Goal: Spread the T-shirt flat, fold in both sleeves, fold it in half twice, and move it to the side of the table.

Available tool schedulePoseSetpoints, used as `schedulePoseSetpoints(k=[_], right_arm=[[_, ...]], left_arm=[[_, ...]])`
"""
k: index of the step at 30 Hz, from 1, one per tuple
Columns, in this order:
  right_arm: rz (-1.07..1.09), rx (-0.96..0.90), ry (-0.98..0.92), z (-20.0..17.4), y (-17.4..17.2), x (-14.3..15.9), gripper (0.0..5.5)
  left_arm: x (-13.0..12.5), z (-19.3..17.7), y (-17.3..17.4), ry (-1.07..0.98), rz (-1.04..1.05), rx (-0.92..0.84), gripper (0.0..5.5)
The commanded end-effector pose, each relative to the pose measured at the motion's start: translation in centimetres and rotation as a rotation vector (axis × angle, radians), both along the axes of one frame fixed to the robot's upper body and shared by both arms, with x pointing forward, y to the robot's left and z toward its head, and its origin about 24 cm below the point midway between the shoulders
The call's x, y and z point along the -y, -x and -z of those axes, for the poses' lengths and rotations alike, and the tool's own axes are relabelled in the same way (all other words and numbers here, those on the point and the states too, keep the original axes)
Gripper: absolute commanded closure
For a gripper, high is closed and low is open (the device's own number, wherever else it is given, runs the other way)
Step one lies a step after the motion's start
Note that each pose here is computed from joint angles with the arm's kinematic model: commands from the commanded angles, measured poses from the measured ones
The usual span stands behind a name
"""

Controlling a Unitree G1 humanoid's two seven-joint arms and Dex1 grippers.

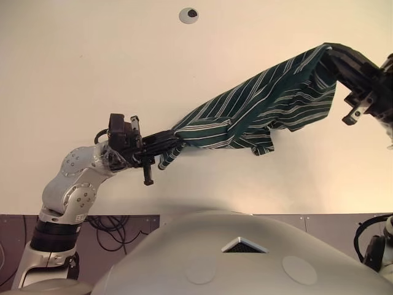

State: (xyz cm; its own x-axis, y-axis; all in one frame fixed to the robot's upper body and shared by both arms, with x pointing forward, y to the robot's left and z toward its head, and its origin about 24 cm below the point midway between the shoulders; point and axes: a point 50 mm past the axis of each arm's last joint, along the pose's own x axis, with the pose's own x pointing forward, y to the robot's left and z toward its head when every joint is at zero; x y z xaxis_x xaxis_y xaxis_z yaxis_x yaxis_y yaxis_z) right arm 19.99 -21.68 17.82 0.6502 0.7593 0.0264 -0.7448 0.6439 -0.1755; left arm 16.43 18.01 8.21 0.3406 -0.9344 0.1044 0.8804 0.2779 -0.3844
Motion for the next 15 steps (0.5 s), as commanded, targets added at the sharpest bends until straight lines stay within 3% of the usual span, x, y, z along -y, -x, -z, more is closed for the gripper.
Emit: schedulePoseSetpoints(k=[1, 6, 9, 15], right_arm=[[0.019, -0.020, -0.061, -0.6, -0.6, 0.1, 5.50], [0.009, -0.045, -0.046, 0.4, -0.6, 0.0, 5.50], [-0.027, -0.063, -0.027, 1.3, -0.2, -0.5, 5.50], [-0.042, -0.063, -0.027, 1.1, -0.2, -1.1, 5.50]], left_arm=[[-0.9, -1.3, -1.7, 0.078, -0.076, -0.027, 5.49], [-0.6, 0.1, -1.7, -0.067, -0.042, -0.008, 5.49], [-0.2, 2.0, -1.3, -0.198, -0.026, 0.009, 4.89], [0.4, 2.6, -1.7, -0.224, -0.045, 0.015, 3.99]])
